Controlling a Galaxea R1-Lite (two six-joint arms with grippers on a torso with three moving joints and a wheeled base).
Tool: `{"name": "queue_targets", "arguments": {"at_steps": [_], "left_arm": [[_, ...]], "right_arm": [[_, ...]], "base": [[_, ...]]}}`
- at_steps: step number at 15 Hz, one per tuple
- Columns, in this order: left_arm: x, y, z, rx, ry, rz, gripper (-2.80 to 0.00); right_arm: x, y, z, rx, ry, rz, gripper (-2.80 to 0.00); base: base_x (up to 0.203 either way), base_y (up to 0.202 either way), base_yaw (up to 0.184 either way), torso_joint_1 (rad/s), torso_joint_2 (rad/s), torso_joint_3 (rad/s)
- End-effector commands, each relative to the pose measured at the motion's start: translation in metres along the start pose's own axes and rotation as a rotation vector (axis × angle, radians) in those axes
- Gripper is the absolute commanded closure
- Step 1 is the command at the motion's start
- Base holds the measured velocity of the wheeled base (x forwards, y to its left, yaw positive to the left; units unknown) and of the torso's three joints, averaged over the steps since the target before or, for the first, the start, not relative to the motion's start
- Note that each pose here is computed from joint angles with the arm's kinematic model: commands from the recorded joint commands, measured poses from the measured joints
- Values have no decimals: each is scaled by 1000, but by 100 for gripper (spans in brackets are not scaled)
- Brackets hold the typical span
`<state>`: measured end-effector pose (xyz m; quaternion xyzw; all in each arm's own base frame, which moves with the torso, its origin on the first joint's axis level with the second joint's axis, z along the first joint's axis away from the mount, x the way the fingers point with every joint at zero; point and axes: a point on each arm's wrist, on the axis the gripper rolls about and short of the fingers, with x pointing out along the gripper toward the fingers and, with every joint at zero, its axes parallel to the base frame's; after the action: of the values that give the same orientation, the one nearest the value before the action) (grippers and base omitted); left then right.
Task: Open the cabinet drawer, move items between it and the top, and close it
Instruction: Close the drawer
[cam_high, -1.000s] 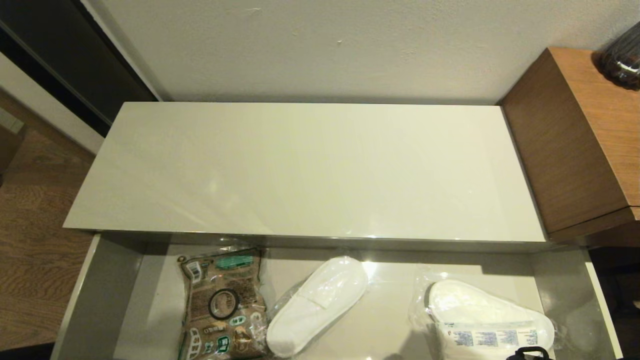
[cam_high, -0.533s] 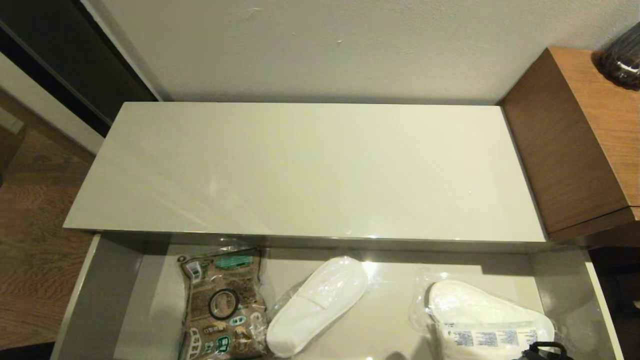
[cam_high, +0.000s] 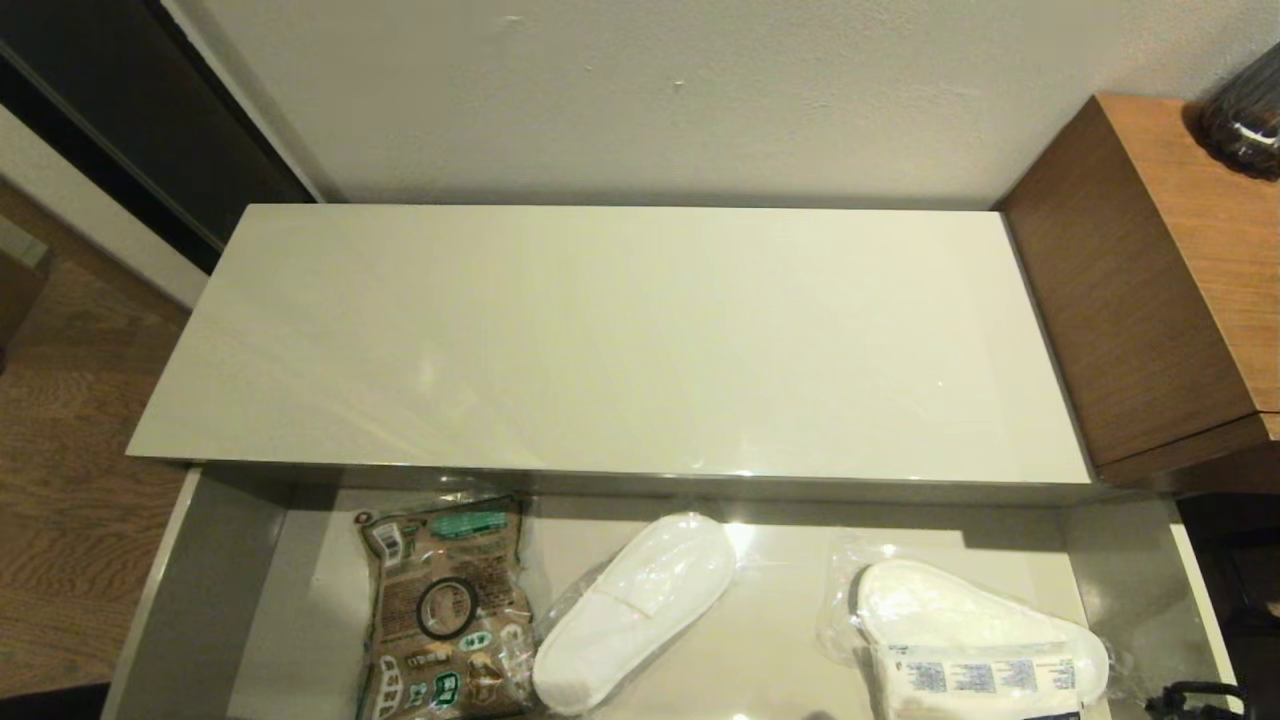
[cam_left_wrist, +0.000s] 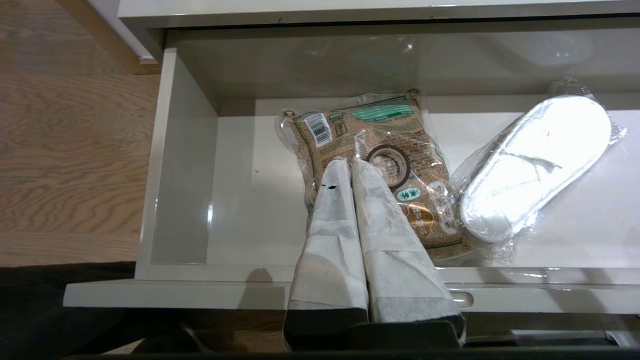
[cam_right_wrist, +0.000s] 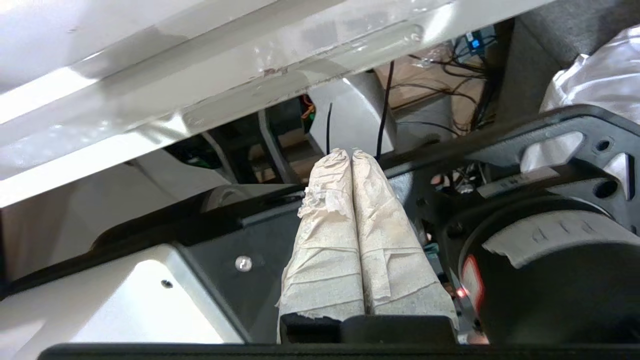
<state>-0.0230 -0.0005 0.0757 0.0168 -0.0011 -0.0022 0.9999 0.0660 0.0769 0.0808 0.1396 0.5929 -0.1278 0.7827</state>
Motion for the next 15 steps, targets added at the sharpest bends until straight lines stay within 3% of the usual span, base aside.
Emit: {"name": "queue_targets", "arguments": {"at_steps": [1,4,10,15], "left_arm": [[0,0,0,0,1,0,0],[0,0,0,0,2,0,0],[0,0,0,0,2,0,0],[0,0,0,0,2,0,0]], "right_arm": [[-3,0,1,11,-6,26,0],[7,1,-2,-11,27,-50,0],[11,9,-9,-78,101,-62,0],[26,22,-17,-117,216,-100,0]], "base": [[0,0,0,0,0,0],[0,0,0,0,0,0],[0,0,0,0,0,0],[0,0,0,0,0,0]]}}
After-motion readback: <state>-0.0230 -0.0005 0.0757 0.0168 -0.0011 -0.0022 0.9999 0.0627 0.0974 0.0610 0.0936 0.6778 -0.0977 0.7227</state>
